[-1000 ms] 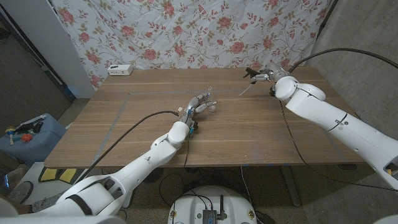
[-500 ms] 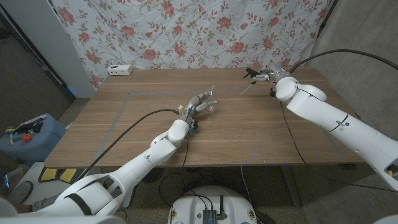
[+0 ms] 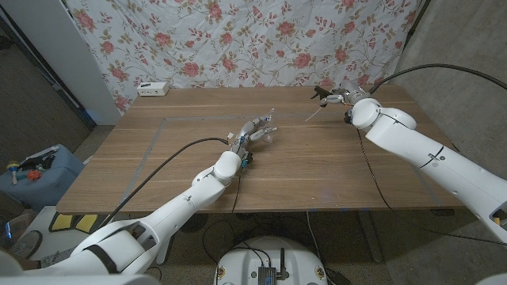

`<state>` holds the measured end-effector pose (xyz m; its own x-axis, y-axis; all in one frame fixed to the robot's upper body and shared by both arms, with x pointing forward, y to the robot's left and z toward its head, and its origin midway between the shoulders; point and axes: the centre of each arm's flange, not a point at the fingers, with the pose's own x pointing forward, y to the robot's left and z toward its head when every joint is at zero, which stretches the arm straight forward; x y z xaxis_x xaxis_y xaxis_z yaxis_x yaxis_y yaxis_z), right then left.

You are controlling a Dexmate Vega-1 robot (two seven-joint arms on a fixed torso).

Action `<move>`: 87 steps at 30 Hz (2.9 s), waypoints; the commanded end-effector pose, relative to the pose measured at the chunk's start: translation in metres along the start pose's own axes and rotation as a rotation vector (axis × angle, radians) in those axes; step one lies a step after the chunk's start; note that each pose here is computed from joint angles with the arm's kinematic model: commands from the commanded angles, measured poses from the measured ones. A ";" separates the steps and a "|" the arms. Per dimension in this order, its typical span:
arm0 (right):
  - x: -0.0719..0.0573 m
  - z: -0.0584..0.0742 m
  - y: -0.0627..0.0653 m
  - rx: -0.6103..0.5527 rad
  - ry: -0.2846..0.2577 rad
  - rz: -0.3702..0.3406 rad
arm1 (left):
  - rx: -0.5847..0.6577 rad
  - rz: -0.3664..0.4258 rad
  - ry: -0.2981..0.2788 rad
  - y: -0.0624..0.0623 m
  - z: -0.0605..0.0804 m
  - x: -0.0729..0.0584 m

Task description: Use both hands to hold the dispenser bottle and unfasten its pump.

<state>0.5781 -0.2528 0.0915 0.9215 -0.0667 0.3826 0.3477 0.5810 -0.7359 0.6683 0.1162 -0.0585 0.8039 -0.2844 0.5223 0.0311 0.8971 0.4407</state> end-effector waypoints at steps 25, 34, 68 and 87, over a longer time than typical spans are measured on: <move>-0.006 0.000 0.004 0.008 0.001 -0.011 | -0.003 0.049 0.008 0.000 -0.015 -0.014; -0.009 0.002 0.005 0.008 0.000 -0.009 | -0.008 0.052 0.012 0.001 -0.019 -0.020; 0.005 0.007 0.009 0.011 0.004 0.003 | -0.028 0.007 0.032 0.014 -0.018 -0.007; 0.005 -0.003 0.018 0.006 0.019 -0.009 | -0.041 -0.041 0.032 0.017 -0.009 -0.008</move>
<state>0.5868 -0.2436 0.0861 0.9219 -0.0731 0.3806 0.3475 0.5904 -0.7284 0.6711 0.1370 -0.0662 0.8230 -0.2866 0.4905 0.0630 0.9041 0.4226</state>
